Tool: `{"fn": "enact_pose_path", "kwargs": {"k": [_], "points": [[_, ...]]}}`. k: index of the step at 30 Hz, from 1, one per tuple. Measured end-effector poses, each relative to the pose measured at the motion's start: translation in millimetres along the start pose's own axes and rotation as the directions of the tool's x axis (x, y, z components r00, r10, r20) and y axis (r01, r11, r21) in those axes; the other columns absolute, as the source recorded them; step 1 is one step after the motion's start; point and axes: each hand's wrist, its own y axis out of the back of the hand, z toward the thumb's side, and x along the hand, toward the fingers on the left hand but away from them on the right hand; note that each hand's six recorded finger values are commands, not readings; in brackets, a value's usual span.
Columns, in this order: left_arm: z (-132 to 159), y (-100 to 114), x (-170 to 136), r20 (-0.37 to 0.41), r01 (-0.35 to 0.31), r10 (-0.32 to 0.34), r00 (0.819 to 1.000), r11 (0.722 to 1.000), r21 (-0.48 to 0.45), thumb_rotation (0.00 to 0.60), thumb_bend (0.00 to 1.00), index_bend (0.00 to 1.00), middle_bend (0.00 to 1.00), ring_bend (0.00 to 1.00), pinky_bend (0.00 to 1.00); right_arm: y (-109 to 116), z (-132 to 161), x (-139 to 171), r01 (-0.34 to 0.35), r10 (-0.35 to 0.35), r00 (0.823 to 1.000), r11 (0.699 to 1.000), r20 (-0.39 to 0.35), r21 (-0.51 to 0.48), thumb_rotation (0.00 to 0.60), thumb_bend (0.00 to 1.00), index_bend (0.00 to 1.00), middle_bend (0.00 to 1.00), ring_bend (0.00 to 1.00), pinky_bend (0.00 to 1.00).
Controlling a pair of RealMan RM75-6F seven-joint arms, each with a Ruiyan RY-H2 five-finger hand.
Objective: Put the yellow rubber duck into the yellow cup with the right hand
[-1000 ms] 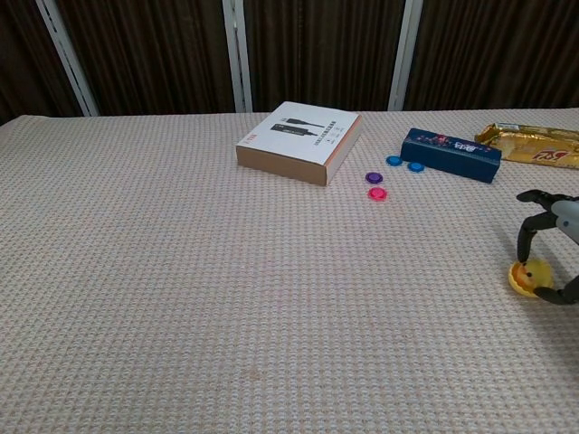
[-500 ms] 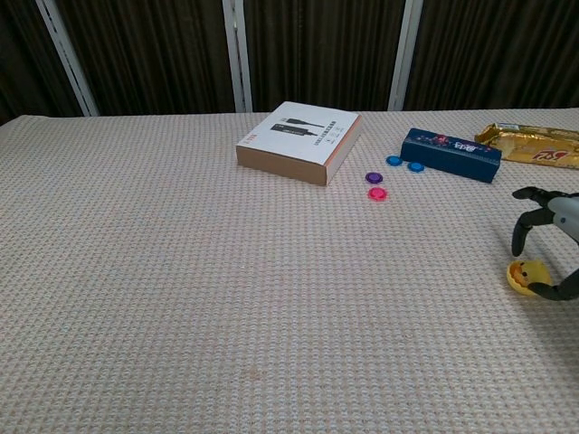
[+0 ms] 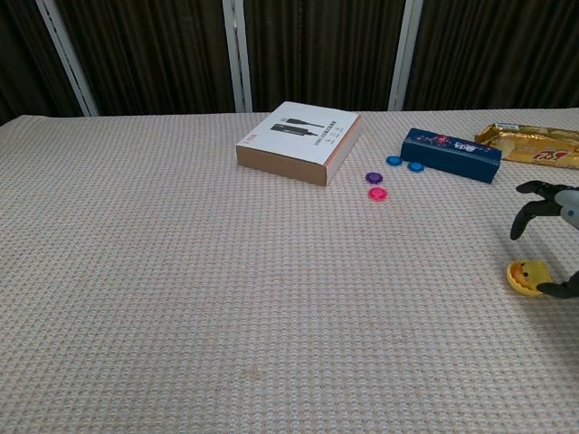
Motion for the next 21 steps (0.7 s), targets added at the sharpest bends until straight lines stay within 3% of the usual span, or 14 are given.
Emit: {"fn": "enact_pose_path", "kwargs": {"k": [9, 14, 21], "points": [[-1.4, -0.9, -0.4, -0.005, 0.001, -0.001, 1.000, 1.000, 0.010, 0.600, 0.00, 0.00, 0.00, 0.00, 0.21, 43.7, -24.7, 10.2, 0.070, -0.070, 0.998, 0.992, -0.005, 0.106, 0.600, 0.00, 0.01, 0.00, 0.00, 0.00], [-2.1, -1.8, -1.3, -0.009, 0.004, -0.004, 1.000, 1.000, 0.013, 0.600, 0.00, 0.00, 0.00, 0.00, 0.22, 74.4, -41.5, 34.7, 0.105, -0.105, 0.994, 0.983, -0.011, 0.149, 0.600, 0.00, 0.00, 0.00, 0.00, 0.00], [-2.8, -1.8, -2.6, -0.013, 0.006, -0.006, 1.000, 1.000, 0.017, 0.600, 0.00, 0.00, 0.00, 0.00, 0.22, 90.1, -59.8, 73.4, 0.126, -0.124, 0.992, 0.973, -0.025, 0.196, 0.600, 0.00, 0.00, 0.00, 0.00, 0.00]]}}
